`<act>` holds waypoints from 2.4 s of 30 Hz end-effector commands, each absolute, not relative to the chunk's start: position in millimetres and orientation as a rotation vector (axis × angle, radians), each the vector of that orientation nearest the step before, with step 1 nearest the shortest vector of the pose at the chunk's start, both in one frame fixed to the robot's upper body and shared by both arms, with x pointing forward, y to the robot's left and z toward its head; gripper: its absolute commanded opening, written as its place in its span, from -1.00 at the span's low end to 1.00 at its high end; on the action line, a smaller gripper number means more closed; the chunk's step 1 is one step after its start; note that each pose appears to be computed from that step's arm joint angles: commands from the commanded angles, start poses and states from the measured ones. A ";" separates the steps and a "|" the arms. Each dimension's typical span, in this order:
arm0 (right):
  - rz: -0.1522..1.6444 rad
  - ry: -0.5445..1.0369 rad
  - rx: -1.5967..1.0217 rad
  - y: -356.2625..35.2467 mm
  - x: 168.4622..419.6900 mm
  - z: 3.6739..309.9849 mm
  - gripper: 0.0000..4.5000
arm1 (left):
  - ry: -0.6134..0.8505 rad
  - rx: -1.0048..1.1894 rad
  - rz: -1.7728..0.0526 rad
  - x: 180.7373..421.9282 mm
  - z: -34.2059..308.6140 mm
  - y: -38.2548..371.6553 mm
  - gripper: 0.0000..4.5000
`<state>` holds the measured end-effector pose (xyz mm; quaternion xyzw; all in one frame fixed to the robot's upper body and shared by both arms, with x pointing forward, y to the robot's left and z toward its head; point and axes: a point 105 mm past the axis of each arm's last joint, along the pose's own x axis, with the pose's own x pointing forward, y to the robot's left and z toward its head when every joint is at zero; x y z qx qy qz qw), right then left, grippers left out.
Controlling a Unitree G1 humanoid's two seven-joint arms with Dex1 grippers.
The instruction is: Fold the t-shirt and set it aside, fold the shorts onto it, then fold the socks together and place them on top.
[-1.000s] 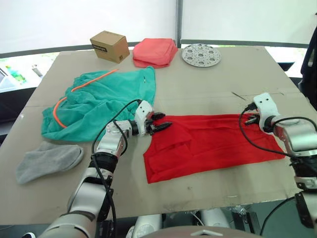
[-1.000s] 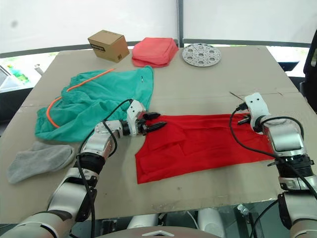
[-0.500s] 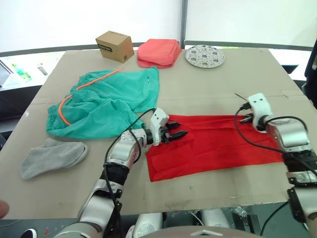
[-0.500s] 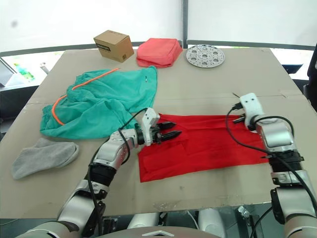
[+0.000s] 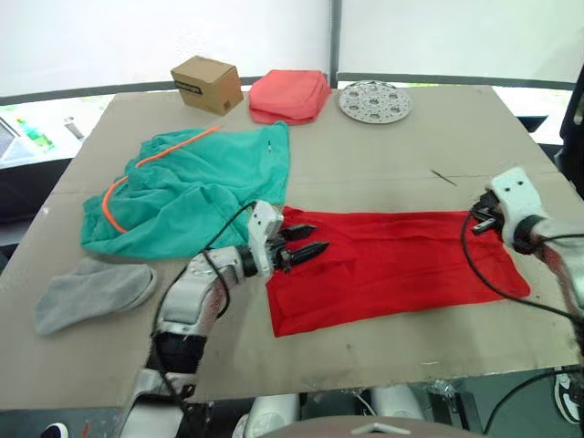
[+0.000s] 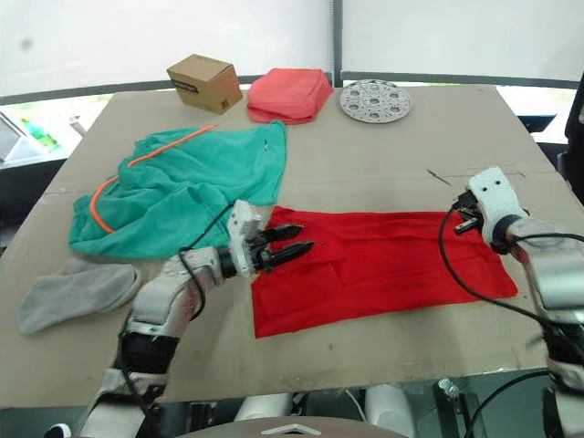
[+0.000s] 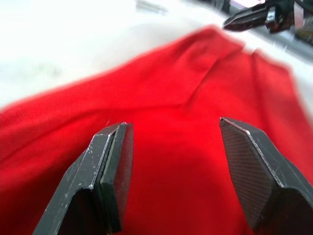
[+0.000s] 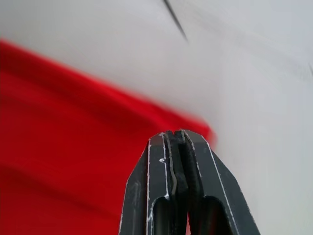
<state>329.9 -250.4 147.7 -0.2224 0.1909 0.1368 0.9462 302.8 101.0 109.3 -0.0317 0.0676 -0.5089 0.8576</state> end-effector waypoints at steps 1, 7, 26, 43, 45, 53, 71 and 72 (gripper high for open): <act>0.491 0.339 -0.430 -236.1 287.2 161.8 -0.31 | 0.200 -0.009 -1.093 275.0 125.5 111.3 0.37; 0.821 0.504 -0.504 -225.3 216.3 134.1 0.24 | 0.302 0.163 -1.307 213.3 115.1 132.7 0.37; 0.673 0.845 -0.916 -272.5 222.4 101.1 0.24 | 0.329 0.370 -1.321 192.3 81.3 132.4 0.37; 0.553 0.803 -0.820 -266.6 248.3 108.7 0.24 | 0.294 0.304 -1.249 209.0 77.4 123.9 0.37; 0.541 0.750 -0.683 -256.1 258.3 124.4 0.24 | 0.297 0.170 -1.259 210.7 90.0 120.5 0.37; 0.363 0.576 -0.578 -256.2 333.3 168.6 0.24 | 0.289 0.055 -0.905 312.7 113.6 126.0 0.37; 0.296 0.747 -0.634 -294.3 383.8 141.6 0.24 | 0.317 0.360 -0.891 403.0 111.9 115.9 0.37; 0.307 0.764 -0.633 -293.6 383.6 138.3 0.24 | 0.328 0.379 -0.898 404.1 109.5 118.0 0.37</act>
